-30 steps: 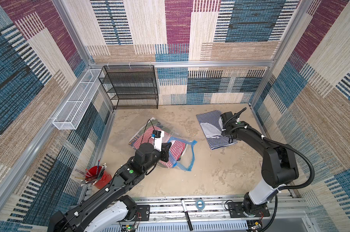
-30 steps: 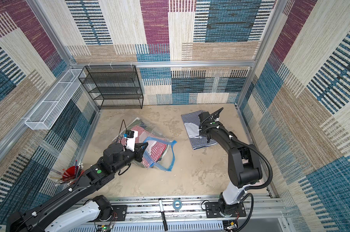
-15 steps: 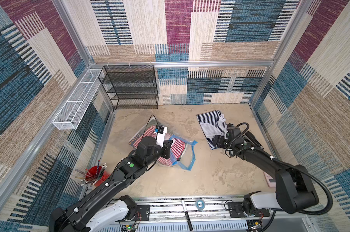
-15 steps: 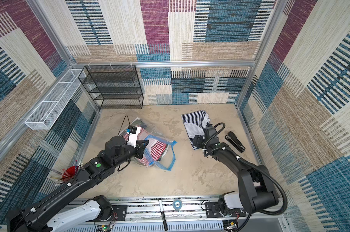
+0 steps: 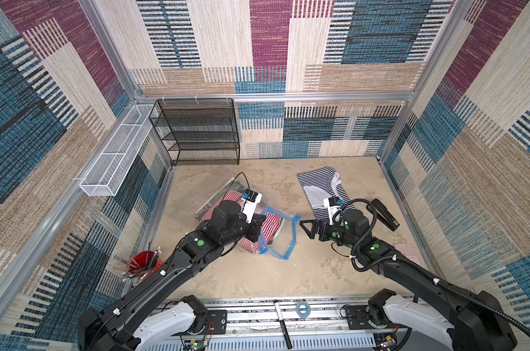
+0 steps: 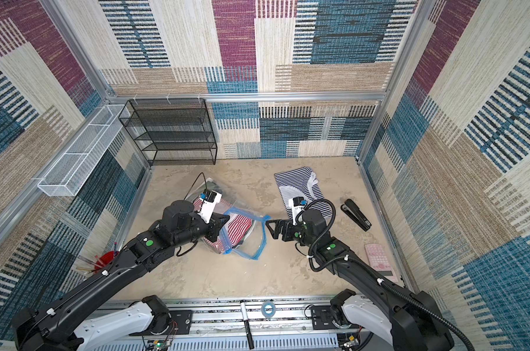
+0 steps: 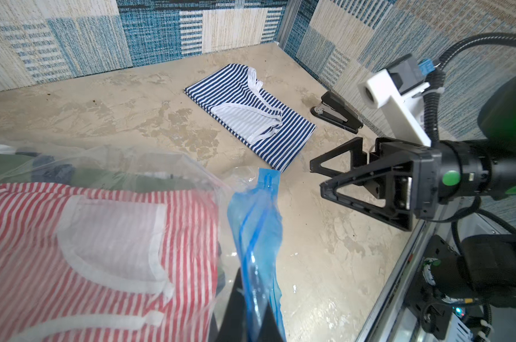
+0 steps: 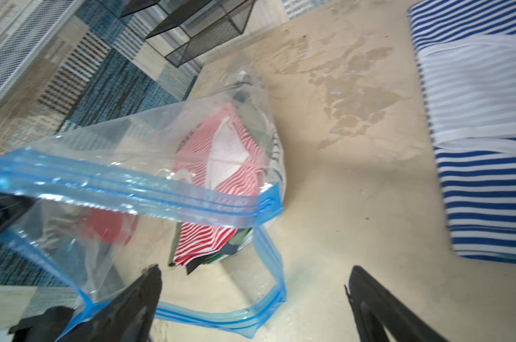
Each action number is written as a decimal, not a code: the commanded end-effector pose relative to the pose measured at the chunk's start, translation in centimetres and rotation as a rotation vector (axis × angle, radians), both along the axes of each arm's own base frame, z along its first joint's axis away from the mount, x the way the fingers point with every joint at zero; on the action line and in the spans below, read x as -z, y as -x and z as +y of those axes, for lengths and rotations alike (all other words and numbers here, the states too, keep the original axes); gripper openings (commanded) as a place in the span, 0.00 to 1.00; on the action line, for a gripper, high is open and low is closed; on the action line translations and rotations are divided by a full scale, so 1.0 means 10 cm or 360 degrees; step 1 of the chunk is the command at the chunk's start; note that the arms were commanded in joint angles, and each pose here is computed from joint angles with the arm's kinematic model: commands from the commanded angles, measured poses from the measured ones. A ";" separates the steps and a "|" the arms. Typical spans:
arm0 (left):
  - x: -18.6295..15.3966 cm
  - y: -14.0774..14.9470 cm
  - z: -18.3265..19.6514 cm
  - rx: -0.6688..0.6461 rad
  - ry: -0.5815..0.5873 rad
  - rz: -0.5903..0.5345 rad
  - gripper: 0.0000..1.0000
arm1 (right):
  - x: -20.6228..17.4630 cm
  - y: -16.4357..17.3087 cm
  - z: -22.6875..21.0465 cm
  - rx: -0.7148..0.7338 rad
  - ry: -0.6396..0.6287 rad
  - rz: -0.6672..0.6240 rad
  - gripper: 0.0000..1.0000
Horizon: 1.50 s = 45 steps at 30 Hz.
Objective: Take the tank top out of the vacuum bag
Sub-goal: Adjust the vacuum bag at the center of the board.
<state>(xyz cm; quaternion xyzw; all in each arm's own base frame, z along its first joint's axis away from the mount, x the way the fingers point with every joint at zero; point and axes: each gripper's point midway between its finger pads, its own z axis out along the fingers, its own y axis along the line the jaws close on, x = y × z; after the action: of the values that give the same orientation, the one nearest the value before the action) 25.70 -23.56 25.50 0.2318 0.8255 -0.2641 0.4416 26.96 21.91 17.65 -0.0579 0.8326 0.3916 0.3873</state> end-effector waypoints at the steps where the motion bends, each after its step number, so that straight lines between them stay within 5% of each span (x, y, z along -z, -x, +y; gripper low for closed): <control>1: -0.04 0.02 -0.03 0.0050 -0.0007 -0.0017 0.00 | -0.19 0.14 0.27 -0.0142 -0.0218 0.0007 0.83; 8: -0.07 0.02 -0.05 0.0037 0.0034 -0.0008 0.00 | -0.02 0.33 0.65 -0.0279 -0.0294 0.0156 0.60; 22: 0.02 0.04 -0.14 0.0074 0.0122 -0.0003 0.00 | 0.68 0.37 1.04 -0.0152 -0.0265 0.0555 0.59; 29: 0.11 0.22 -0.40 0.0360 0.0173 0.0046 0.00 | 0.95 0.19 1.17 -0.0080 -0.0175 0.0638 0.57; 45: 0.14 0.18 -0.26 0.0244 0.0165 -0.0070 0.00 | 1.11 -0.02 1.39 -0.0072 -0.0158 0.0660 0.49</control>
<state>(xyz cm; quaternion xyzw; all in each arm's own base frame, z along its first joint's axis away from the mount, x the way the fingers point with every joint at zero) 23.44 -25.84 22.42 0.2746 0.8038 -0.3262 0.4149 26.62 35.43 6.01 0.0247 0.8786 0.4371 0.1909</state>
